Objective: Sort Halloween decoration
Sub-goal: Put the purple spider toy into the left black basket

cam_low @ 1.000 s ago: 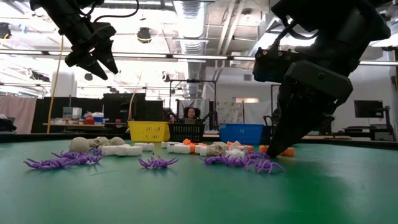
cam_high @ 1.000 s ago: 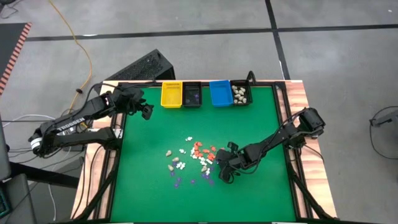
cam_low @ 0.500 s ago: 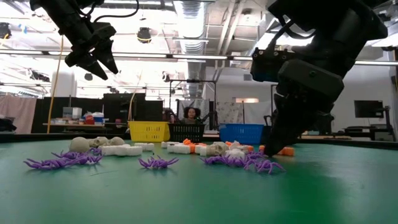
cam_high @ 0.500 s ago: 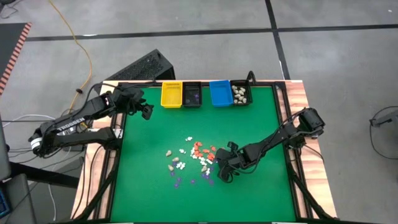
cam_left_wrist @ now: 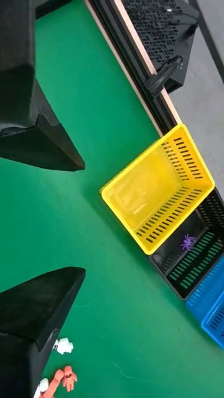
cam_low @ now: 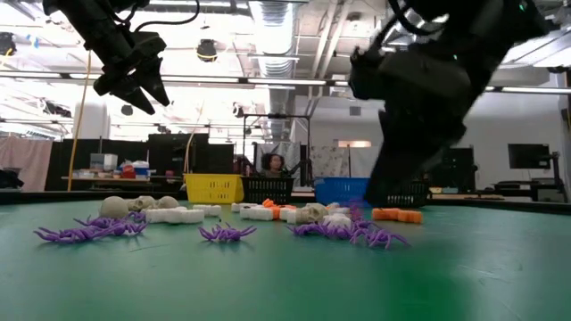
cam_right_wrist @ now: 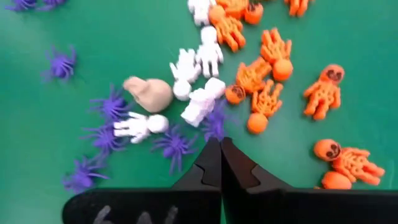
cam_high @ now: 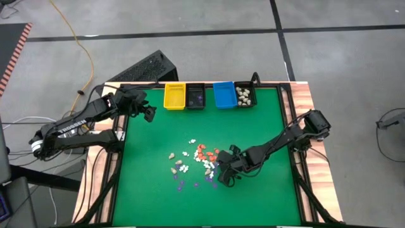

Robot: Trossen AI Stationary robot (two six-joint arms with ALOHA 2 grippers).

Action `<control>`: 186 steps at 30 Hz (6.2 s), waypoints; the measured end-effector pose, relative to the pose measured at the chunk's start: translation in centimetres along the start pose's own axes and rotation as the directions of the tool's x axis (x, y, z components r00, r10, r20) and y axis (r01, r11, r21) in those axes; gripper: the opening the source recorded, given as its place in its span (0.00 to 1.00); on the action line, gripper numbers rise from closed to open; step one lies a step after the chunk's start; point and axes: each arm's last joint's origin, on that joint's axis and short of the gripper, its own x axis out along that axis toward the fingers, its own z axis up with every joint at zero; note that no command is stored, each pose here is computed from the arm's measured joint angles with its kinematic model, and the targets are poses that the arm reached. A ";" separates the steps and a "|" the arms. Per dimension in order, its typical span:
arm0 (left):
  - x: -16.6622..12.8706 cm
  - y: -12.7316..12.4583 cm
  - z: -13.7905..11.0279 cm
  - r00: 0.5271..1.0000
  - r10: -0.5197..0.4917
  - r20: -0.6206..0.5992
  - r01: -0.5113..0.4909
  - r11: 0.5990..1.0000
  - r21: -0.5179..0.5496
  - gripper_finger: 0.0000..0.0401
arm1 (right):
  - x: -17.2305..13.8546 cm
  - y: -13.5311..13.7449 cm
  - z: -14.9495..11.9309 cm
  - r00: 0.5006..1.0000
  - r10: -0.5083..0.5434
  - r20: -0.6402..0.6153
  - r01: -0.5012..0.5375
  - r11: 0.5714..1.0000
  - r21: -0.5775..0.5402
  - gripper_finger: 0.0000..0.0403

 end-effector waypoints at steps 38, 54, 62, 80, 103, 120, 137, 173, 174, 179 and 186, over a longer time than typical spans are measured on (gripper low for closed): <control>0.0 0.0 0.0 1.000 0.001 -0.002 -0.001 1.000 0.026 0.64 | 2.9 0.3 2.0 0.967 0.037 -0.253 -0.063 0.993 -0.095 0.48; 0.0 0.0 0.0 1.000 0.000 -0.001 0.000 1.000 0.024 0.64 | 3.1 0.1 2.0 0.966 0.024 -0.256 -0.040 0.997 -0.060 0.09; 0.0 0.0 0.0 1.000 0.000 0.000 0.000 1.000 0.024 0.64 | 3.1 0.1 2.0 0.966 0.021 -0.258 -0.030 0.999 -0.032 0.04; 0.0 0.0 0.0 1.000 0.000 0.000 0.000 1.000 0.025 0.64 | 1.2 1.1 6.5 0.975 -0.011 -0.223 -0.006 0.997 -0.077 0.03; 0.0 0.0 0.0 1.000 0.000 0.000 0.000 1.000 0.021 0.64 | -0.8 -13.3 21.7 0.955 -0.261 0.139 0.251 0.964 0.088 0.03; 0.0 0.0 0.0 1.000 0.003 0.002 -0.003 1.000 0.022 0.64 | -2.0 -22.4 25.1 0.942 -0.170 0.290 0.115 0.973 0.198 0.17; 0.0 0.1 0.0 1.000 0.024 0.010 -0.024 1.000 0.007 0.64 | -2.0 -22.3 25.0 0.952 -0.126 0.280 0.096 0.988 0.119 0.34; 0.0 0.0 0.0 1.000 0.014 0.003 -0.014 1.000 0.018 0.64 | 3.9 2.9 7.3 0.895 -0.083 -0.437 0.148 0.982 0.116 0.64; 0.0 0.0 0.0 1.000 0.014 0.002 -0.015 1.000 0.018 0.64 | 3.9 2.7 7.4 0.897 -0.096 -0.432 0.159 0.981 0.113 0.64; 0.0 0.1 -0.1 1.000 0.017 -0.006 -0.017 1.000 0.020 0.64 | 4.0 2.3 7.5 0.897 -0.131 -0.422 0.191 0.976 0.105 0.61; 0.0 0.1 -0.2 1.000 0.022 -0.021 -0.022 1.000 0.023 0.64 | 4.0 2.2 7.6 0.899 -0.127 -0.420 0.189 0.976 0.111 0.33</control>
